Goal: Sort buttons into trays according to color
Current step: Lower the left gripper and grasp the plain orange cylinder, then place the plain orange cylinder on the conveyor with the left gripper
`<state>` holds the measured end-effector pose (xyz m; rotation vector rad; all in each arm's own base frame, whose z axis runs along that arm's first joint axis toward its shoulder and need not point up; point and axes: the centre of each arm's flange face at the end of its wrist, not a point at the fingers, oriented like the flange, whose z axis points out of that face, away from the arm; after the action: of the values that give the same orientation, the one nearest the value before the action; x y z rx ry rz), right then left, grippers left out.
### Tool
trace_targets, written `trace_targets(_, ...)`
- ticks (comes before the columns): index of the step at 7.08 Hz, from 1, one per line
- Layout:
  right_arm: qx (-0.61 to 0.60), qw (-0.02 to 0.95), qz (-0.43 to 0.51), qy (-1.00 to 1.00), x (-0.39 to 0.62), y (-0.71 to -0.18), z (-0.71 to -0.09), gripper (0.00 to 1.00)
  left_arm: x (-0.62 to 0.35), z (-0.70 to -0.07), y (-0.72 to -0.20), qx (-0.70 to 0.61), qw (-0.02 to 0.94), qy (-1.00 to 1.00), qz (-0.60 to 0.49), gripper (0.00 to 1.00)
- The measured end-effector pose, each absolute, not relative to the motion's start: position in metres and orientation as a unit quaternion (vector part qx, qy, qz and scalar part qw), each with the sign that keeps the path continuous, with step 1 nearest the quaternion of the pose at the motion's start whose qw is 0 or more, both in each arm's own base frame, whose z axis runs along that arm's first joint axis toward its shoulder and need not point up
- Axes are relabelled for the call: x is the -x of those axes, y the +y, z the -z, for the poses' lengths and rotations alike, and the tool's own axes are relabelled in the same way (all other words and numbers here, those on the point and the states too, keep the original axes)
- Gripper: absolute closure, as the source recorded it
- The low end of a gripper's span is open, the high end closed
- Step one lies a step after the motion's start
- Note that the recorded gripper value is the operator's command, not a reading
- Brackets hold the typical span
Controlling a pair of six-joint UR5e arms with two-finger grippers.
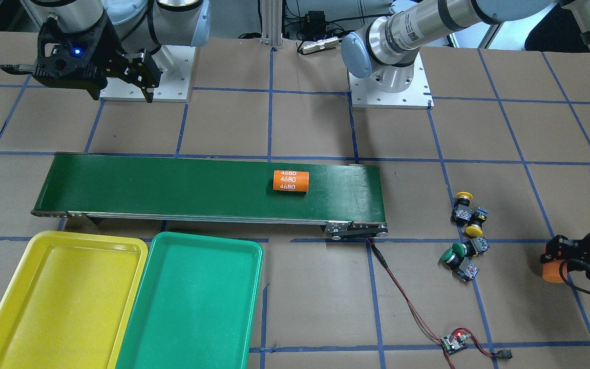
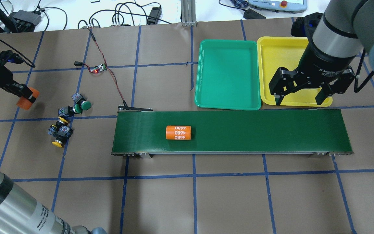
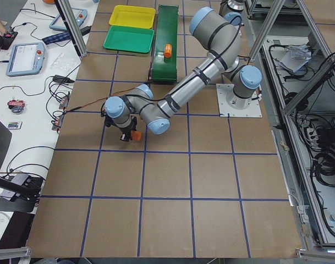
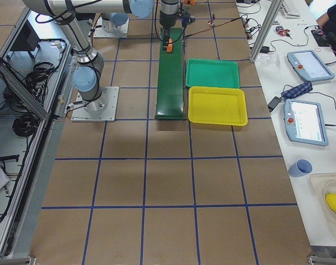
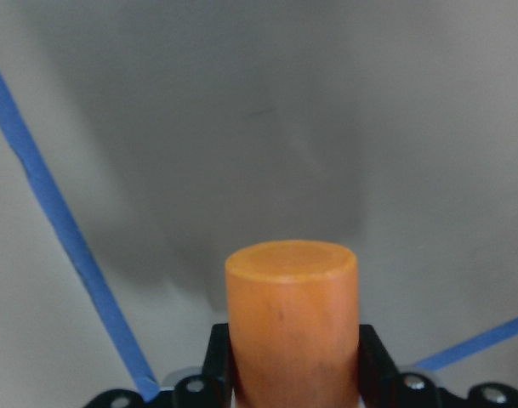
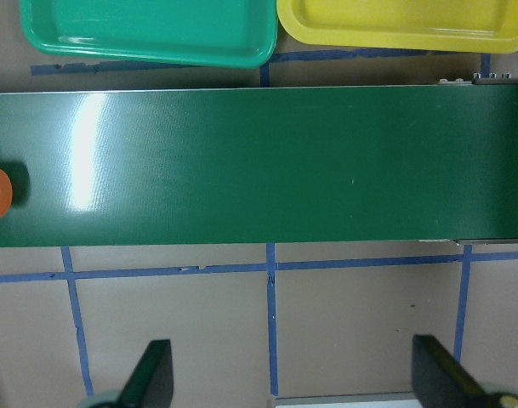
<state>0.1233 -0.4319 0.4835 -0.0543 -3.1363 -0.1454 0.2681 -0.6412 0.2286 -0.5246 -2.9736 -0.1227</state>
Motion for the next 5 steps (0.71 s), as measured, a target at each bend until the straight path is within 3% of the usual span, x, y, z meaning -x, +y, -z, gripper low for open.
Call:
trace_targets(3,0.017,0.001,0.047,-0.999,-0.123,-0.432,-0.483,0.00,-0.104,-0.324,-0.635,0.297,0.071,-0.950,0.056,1.00)
trace_targets(5,0.018,0.001,0.046,-0.999,-0.123,-0.432,-0.483,0.00,0.014,-0.352,-0.584,0.418,0.089,-0.902,0.056,1.00)
